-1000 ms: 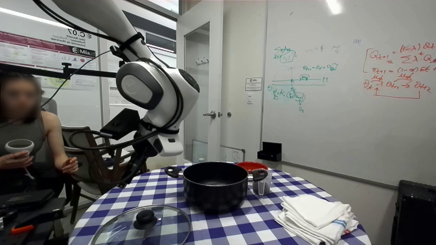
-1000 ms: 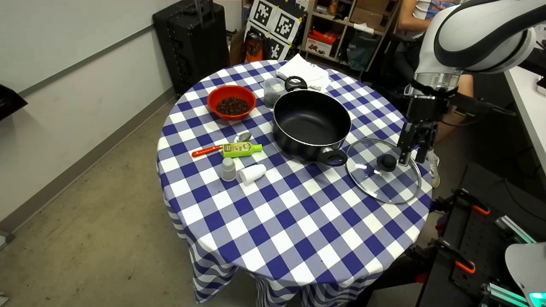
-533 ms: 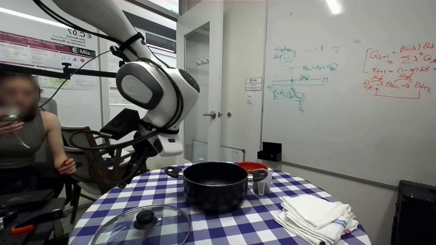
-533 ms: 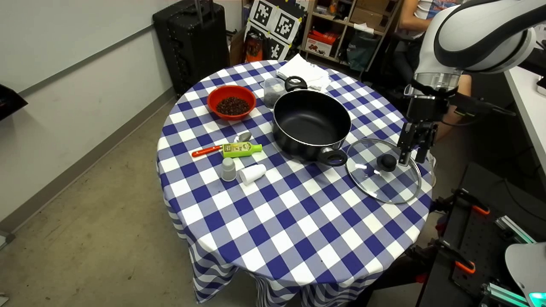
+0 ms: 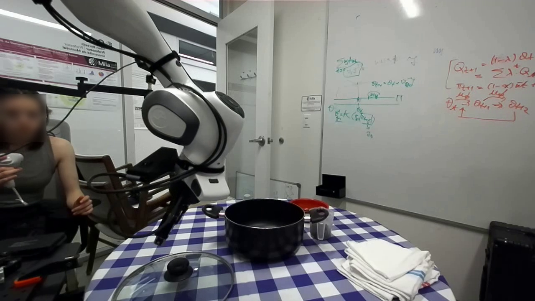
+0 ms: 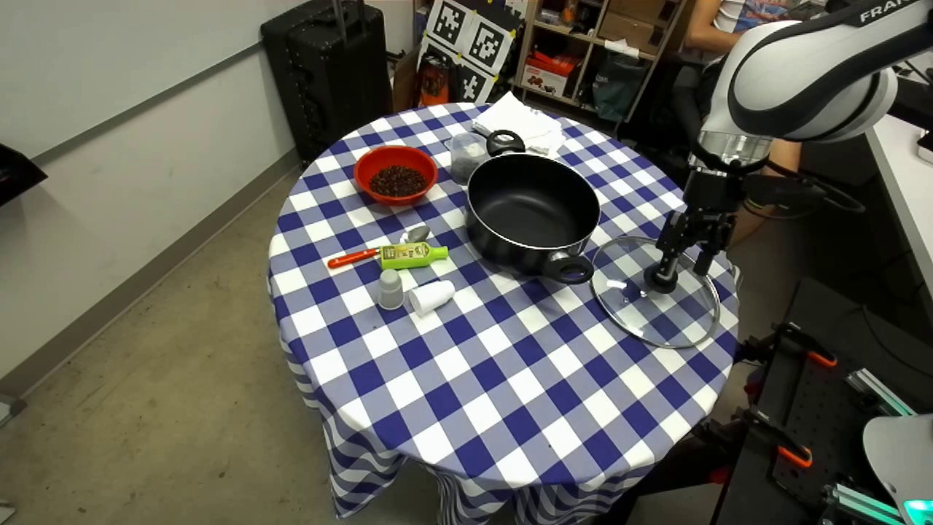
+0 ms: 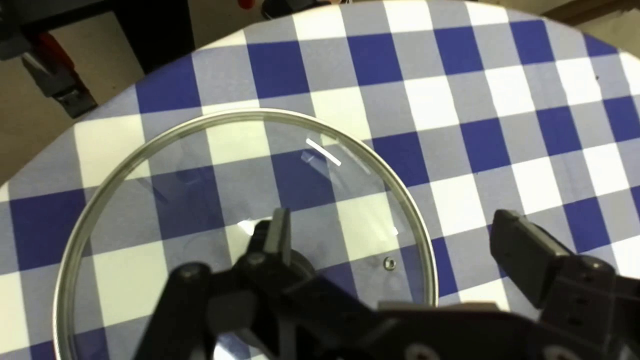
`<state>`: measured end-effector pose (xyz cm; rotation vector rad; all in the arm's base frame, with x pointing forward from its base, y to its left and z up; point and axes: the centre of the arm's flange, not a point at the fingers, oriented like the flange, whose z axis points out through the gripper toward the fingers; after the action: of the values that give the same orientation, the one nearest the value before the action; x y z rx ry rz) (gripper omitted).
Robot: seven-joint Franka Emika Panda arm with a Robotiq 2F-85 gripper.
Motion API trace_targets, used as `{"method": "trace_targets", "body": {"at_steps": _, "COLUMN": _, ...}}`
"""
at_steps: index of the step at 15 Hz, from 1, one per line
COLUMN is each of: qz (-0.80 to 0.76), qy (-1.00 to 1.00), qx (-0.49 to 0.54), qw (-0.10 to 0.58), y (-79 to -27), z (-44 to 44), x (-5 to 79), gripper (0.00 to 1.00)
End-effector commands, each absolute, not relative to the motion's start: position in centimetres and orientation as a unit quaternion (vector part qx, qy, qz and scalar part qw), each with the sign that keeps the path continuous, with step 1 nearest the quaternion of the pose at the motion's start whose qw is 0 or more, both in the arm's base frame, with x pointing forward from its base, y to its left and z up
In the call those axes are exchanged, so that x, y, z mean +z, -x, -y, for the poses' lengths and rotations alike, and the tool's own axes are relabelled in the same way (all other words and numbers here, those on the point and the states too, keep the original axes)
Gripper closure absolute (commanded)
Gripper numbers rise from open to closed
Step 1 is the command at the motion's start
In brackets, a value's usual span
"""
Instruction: Put the lid on the pot
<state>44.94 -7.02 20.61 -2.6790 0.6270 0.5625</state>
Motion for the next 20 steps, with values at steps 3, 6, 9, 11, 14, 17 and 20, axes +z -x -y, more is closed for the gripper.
{"method": "trace_targets", "body": {"at_steps": 3, "qz": -0.298, "qy": 0.929, "qx": 0.182, "qw": 0.124, "y": -45.2, "z": 7.7, "x": 17.0, "gripper": 0.0}}
{"method": "trace_targets", "body": {"at_steps": 6, "qz": -0.334, "qy": 0.92, "qx": 0.182, "qw": 0.095, "y": -44.6, "z": 7.9, "x": 16.4, "gripper": 0.0}}
{"method": "trace_targets", "body": {"at_steps": 9, "qz": -0.371, "qy": 0.909, "qx": 0.176, "qw": 0.07, "y": -44.2, "z": 8.5, "x": 16.0, "gripper": 0.0}}
{"method": "trace_targets", "body": {"at_steps": 11, "qz": -0.387, "qy": 0.904, "qx": 0.173, "qw": 0.059, "y": -44.0, "z": 9.0, "x": 15.7, "gripper": 0.0}}
{"method": "trace_targets", "body": {"at_steps": 14, "qz": -0.399, "qy": 0.901, "qx": 0.166, "qw": 0.052, "y": -44.0, "z": 9.3, "x": 15.7, "gripper": 0.0}}
{"method": "trace_targets", "body": {"at_steps": 17, "qz": -0.4, "qy": 0.902, "qx": 0.155, "qw": 0.05, "y": -44.4, "z": 9.1, "x": 15.6, "gripper": 0.0}}
{"method": "trace_targets", "body": {"at_steps": 20, "qz": -0.398, "qy": 0.905, "qx": 0.141, "qw": 0.048, "y": -44.7, "z": 8.8, "x": 15.6, "gripper": 0.0}}
